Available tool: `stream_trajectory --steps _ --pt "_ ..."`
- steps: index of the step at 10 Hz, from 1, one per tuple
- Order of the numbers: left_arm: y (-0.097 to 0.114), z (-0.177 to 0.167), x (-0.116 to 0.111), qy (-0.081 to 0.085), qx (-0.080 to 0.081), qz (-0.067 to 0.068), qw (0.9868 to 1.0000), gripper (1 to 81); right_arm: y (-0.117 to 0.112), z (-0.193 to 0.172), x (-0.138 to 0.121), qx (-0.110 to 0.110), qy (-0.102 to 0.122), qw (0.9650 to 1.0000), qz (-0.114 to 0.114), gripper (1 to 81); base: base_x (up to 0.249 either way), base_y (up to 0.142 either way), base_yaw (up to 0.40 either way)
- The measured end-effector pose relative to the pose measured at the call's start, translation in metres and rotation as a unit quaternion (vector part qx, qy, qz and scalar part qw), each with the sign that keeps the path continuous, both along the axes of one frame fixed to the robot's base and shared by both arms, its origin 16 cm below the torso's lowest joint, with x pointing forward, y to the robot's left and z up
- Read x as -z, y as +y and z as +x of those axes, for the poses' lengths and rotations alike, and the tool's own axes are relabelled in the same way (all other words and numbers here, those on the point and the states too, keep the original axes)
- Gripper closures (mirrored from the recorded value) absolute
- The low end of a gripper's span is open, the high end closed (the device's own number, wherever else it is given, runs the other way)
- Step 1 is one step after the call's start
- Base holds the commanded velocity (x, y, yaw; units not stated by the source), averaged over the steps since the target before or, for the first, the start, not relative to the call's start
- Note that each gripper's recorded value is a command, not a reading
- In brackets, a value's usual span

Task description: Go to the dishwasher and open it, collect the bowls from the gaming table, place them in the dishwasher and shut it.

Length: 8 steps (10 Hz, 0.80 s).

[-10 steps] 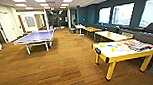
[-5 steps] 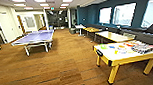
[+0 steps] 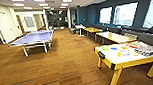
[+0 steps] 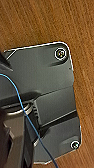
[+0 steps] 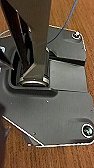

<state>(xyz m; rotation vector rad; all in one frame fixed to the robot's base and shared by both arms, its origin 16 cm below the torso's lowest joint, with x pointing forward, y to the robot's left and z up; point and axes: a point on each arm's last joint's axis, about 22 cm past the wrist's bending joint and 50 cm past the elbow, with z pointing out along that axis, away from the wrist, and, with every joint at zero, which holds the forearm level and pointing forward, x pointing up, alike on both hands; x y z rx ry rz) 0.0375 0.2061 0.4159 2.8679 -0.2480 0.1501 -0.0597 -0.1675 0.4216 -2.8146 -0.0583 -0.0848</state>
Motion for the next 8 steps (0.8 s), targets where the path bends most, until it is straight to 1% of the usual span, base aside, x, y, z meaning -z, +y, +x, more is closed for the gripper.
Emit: stream_trajectory --steps 8 --pt "-0.0001 -0.0006 0.0 0.001 0.0 0.0 1.0 1.0 -0.0016 0.0001 0.0001 0.0 0.0 1.0 -0.001 1.0 0.196 0.0 0.0"
